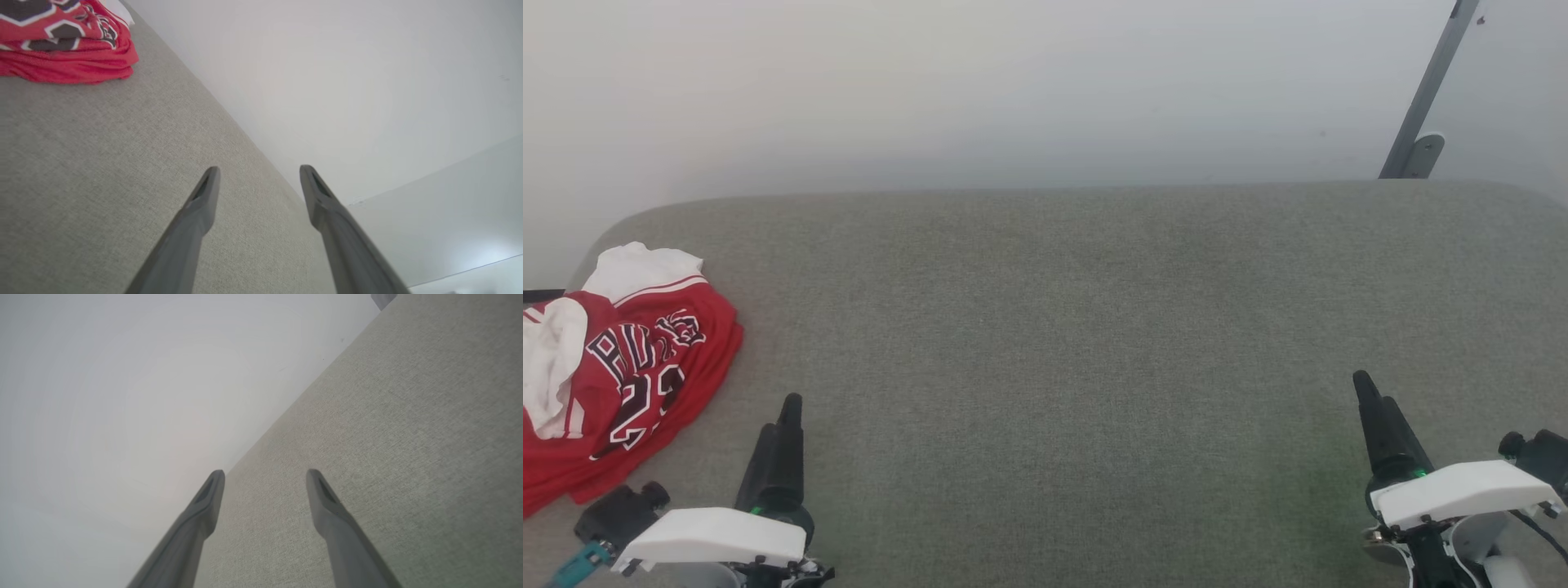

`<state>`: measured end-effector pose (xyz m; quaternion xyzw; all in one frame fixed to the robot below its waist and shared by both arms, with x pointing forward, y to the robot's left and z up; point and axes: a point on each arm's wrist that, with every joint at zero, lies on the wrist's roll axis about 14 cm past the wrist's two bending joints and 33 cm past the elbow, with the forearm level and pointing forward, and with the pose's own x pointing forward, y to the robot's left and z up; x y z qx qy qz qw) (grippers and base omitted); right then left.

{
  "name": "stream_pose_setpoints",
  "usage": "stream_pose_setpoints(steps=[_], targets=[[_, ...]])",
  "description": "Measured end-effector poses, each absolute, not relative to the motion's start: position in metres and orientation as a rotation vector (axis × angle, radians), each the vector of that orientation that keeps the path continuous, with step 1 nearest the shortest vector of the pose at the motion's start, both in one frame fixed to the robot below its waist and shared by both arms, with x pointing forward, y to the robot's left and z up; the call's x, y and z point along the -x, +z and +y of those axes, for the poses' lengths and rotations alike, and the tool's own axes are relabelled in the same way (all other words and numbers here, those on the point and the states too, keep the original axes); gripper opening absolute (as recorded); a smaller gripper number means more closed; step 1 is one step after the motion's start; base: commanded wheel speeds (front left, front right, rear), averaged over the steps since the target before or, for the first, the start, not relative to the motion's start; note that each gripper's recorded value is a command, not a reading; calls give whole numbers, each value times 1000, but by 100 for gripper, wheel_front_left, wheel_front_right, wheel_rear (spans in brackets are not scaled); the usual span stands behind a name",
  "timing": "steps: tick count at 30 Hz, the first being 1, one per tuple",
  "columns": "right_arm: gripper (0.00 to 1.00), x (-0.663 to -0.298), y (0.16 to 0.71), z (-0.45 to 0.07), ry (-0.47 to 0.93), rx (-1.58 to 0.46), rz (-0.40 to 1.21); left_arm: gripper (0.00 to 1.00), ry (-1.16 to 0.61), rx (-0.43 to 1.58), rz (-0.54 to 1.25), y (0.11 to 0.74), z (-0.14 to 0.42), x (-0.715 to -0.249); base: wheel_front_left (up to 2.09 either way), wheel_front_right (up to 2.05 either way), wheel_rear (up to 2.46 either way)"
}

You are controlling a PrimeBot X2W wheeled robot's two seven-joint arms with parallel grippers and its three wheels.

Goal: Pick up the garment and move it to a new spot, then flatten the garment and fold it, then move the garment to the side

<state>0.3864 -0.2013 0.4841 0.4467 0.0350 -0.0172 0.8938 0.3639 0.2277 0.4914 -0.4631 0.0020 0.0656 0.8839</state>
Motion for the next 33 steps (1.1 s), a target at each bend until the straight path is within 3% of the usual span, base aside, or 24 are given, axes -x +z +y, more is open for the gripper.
stream_pose_setpoints(steps=[15, 17, 33], targets=[[100, -388, 490, -207, -26, -737, 41, 100, 145, 760, -56, 502, 245, -356, 0, 0, 0], [100, -389, 494, -210, -17, -617, 20, 100, 131, 624, -83, 510, 250, -354, 0, 0, 0], [100, -390, 500, -213, 0, -469, -9, 100, 101, 482, -105, 517, 250, -350, 0, 0, 0]])
